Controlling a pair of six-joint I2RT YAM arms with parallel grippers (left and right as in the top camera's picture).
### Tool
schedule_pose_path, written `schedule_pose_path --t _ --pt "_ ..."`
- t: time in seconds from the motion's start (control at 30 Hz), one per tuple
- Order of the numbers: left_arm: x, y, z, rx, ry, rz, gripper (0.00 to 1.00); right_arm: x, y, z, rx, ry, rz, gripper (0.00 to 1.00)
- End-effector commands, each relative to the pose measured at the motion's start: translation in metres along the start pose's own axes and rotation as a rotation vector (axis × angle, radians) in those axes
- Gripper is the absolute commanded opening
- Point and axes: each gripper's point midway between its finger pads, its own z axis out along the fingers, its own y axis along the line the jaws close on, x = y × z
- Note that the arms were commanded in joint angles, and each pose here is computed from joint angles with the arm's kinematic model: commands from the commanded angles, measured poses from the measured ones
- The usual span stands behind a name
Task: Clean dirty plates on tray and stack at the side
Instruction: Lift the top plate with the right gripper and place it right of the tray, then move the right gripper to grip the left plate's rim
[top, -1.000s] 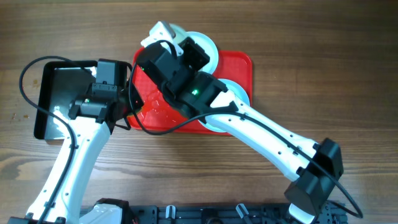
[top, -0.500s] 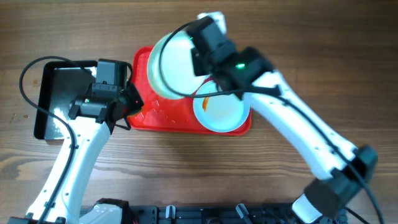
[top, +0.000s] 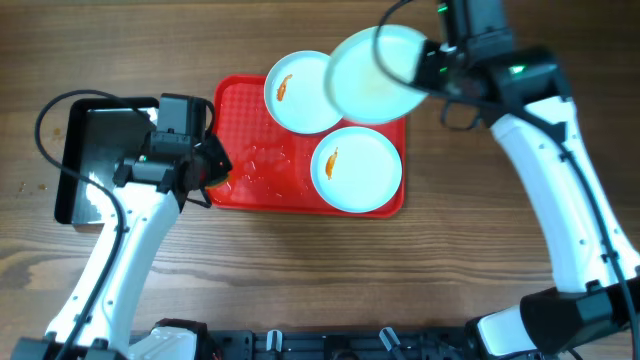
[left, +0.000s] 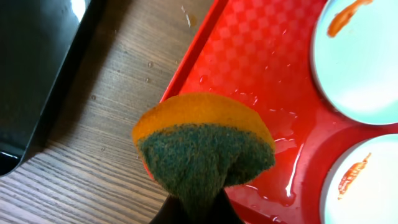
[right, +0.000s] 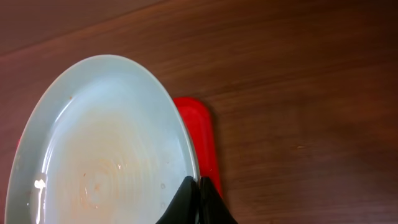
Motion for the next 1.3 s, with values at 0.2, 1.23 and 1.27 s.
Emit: schedule_pose_path --t 0.2,1.23,1.27 --pt "0.009 0.002 0.028 -0.043 0.075 0.001 0.04 -0.044 -0.144 0.064 0.176 -0.117 0.279 0.04" --pt "0.006 -0.021 0.028 0.075 0.079 -0.007 0.04 0.092 0.111 0.148 -0.415 0.209 -0.075 1.0" --pt "0.008 -0.023 0.028 0.088 0.087 -0.007 0.04 0.097 0.12 0.145 -0.427 0.208 -0.1 0.99"
